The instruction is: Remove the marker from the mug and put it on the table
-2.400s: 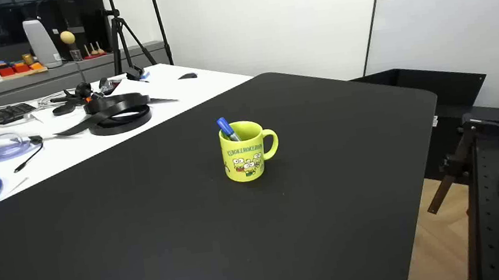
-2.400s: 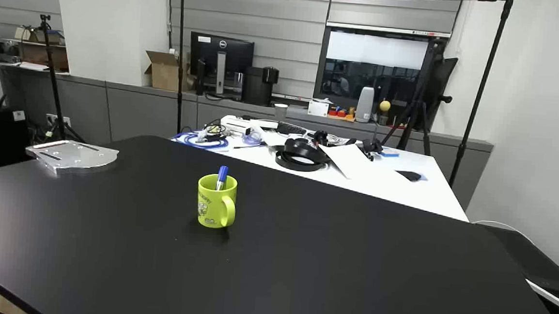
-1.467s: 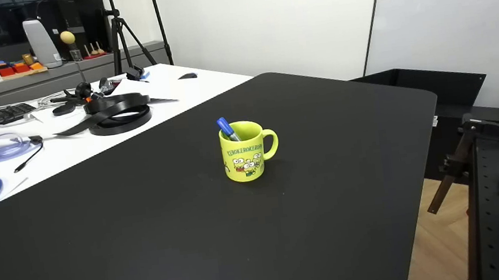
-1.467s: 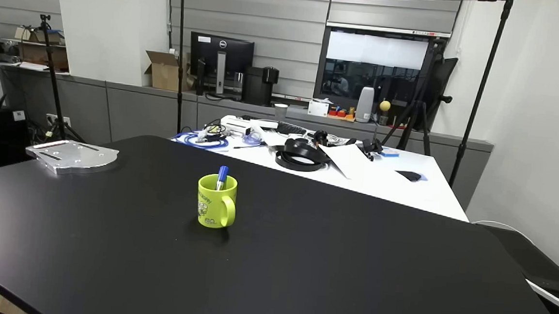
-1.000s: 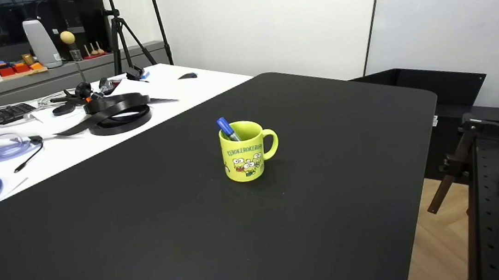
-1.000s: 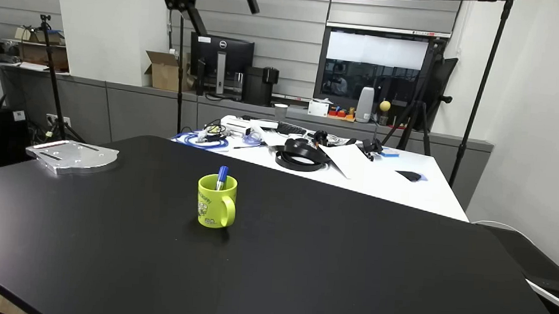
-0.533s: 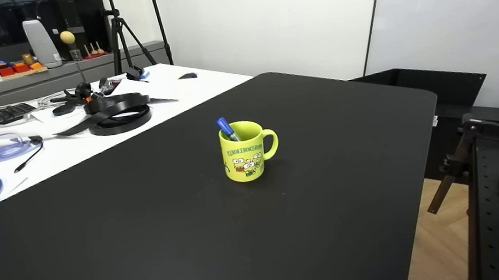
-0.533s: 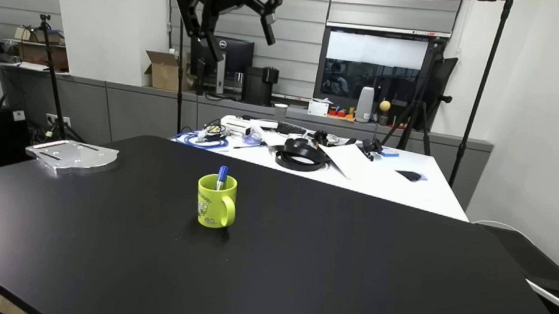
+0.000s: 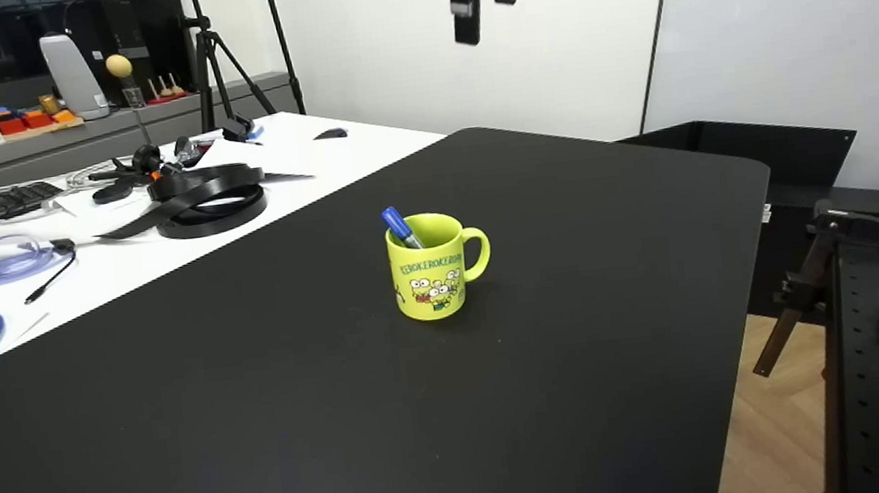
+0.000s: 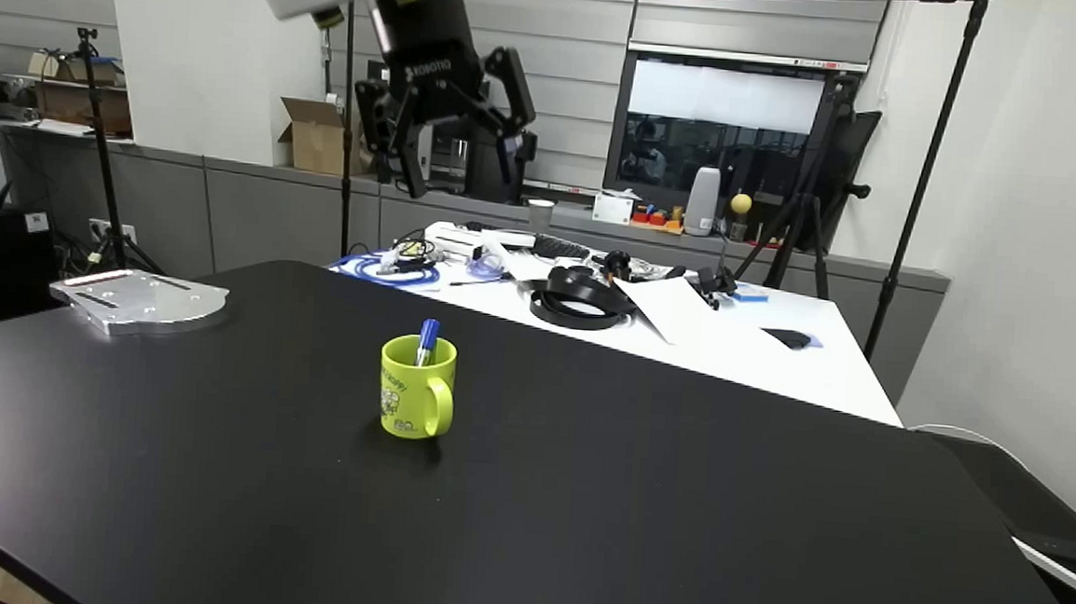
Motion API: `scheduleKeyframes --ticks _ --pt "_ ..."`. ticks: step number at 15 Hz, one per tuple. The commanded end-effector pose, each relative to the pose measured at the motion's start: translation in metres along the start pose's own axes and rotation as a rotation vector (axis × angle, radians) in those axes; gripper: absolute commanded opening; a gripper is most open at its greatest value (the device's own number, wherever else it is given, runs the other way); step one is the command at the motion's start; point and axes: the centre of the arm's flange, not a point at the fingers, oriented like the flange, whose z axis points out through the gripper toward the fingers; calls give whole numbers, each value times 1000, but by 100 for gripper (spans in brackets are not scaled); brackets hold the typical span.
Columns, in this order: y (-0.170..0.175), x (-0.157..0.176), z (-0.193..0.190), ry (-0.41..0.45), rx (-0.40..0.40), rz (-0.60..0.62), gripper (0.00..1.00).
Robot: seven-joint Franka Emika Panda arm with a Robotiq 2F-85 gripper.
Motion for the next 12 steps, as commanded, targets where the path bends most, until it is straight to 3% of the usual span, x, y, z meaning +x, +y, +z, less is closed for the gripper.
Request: scheduleKeyframes --ticks 1,6,7,8,12 --pt "-5 44 45 -3 108 48 100" --pt "-41 78 83 16 280 61 100" --pt "-48 84 87 8 289 59 100" --pt "-47 60 80 8 262 60 100" --pt "-54 69 94 -22 267 45 100"
